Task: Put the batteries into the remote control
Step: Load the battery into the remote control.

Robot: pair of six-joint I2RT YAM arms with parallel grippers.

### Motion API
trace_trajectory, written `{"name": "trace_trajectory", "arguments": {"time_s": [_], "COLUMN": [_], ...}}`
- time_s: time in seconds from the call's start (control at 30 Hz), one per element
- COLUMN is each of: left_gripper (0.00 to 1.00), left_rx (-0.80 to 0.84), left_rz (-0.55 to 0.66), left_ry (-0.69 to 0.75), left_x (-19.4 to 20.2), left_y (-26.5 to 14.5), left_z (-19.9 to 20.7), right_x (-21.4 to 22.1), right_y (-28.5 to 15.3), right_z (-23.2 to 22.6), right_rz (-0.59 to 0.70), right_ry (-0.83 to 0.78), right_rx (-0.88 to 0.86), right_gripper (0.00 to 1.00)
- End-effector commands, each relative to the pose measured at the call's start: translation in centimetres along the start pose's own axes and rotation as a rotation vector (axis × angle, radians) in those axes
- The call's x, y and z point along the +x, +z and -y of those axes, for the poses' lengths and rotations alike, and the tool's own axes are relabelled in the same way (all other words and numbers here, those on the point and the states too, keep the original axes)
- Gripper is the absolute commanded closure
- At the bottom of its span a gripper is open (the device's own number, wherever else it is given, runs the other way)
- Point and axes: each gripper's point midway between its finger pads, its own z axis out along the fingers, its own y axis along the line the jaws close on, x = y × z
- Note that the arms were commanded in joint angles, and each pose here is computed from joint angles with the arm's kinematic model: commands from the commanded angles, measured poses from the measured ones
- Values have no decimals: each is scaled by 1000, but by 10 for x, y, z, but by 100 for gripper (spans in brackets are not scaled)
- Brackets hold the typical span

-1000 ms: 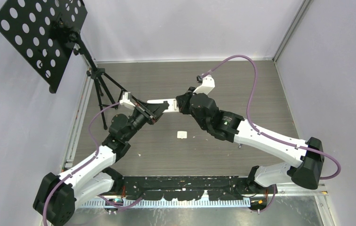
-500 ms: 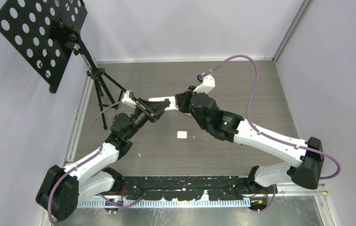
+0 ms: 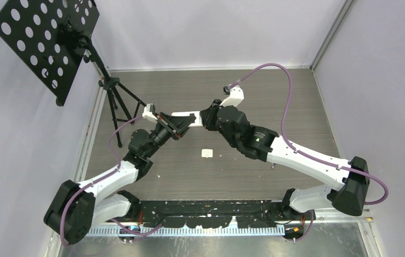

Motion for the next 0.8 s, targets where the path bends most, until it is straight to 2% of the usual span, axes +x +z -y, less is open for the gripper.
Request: {"name": "trace_trajectory", "arguments": {"time_s": [0.0,0.23,0.5,0.77], "left_gripper": [100,100,100,100], "left_rx": [171,172,163,172], "left_rz": [15,20,23,23], "left_ry": [10,17,19,23], "left_x": [-4,-4,-5,-5], "left_y": [-1,-2,-1,-1], "left_z": [45,45,42,44], "right_x": [9,-3,-24,-38], "right_y": [-10,-14,-32,-44], "right_z": [-5,-3,-18,-19], "right_rz": [-50,-36,-26,-2], "right_ry": [12,10,71,112], "right_rx": [-27,8,-50,-59], "right_gripper": [80,67,49,46]}}
